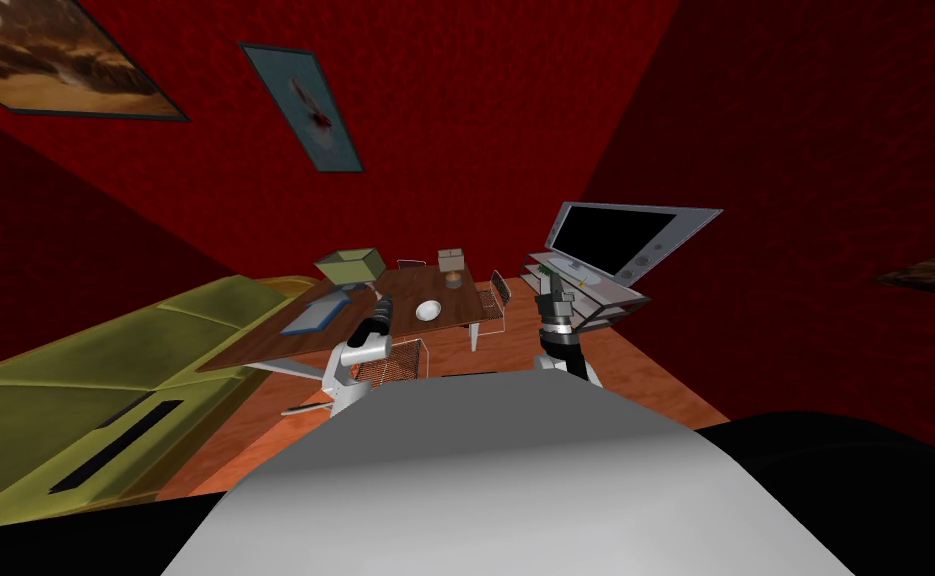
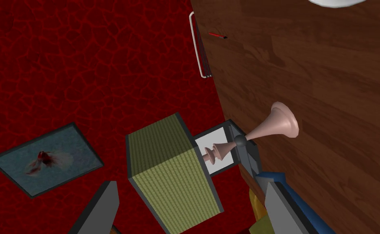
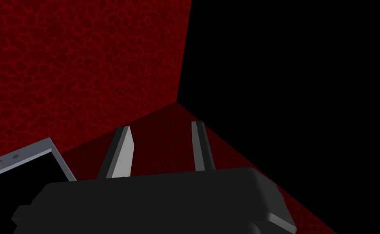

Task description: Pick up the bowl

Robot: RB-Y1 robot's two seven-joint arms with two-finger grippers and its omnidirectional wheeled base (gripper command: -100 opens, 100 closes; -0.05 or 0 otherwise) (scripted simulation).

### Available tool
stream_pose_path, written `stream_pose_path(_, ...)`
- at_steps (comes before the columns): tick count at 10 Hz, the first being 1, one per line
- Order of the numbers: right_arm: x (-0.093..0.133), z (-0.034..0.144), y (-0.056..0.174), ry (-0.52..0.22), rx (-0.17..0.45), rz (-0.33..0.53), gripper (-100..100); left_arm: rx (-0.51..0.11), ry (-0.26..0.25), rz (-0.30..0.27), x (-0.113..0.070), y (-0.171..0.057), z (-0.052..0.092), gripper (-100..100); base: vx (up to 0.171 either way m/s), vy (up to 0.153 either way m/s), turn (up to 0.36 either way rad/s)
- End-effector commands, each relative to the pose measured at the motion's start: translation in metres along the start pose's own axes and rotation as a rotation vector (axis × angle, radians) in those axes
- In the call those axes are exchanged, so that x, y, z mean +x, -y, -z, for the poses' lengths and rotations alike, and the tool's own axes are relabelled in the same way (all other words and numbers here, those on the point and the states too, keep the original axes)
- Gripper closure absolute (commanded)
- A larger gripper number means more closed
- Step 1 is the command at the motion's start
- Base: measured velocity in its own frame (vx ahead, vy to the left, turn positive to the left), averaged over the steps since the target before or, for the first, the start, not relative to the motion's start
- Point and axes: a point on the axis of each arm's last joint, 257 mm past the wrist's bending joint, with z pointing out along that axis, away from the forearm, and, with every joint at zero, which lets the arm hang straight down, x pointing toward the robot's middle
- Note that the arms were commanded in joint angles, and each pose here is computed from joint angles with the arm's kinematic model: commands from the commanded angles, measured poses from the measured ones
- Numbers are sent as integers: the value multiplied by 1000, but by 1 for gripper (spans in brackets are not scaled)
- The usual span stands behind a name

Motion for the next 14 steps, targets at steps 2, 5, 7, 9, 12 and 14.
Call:
stream_pose_path(2,0,0,0,0,0,0,0,-85,-8,14,2,-21,-7,-100,30,-6,-54)
stream_pose_path(5,0,0,0,0,0,0,0,-172,-19,23,5,-44,-8,-100,32,-9,-51)
stream_pose_path(7,0,0,0,0,0,0,0,-232,-27,33,7,-60,-10,-100,34,-7,-56)
stream_pose_path(9,0,0,0,0,0,0,0,-293,-36,44,10,-76,-10,-100,40,-4,-63)
stream_pose_path(12,0,0,0,0,0,0,0,-390,-54,66,15,-101,-10,-100,38,-8,-69)
stream_pose_path(14,0,0,0,0,0,0,0,-452,-66,76,19,-116,-7,-100,43,-5,-73)
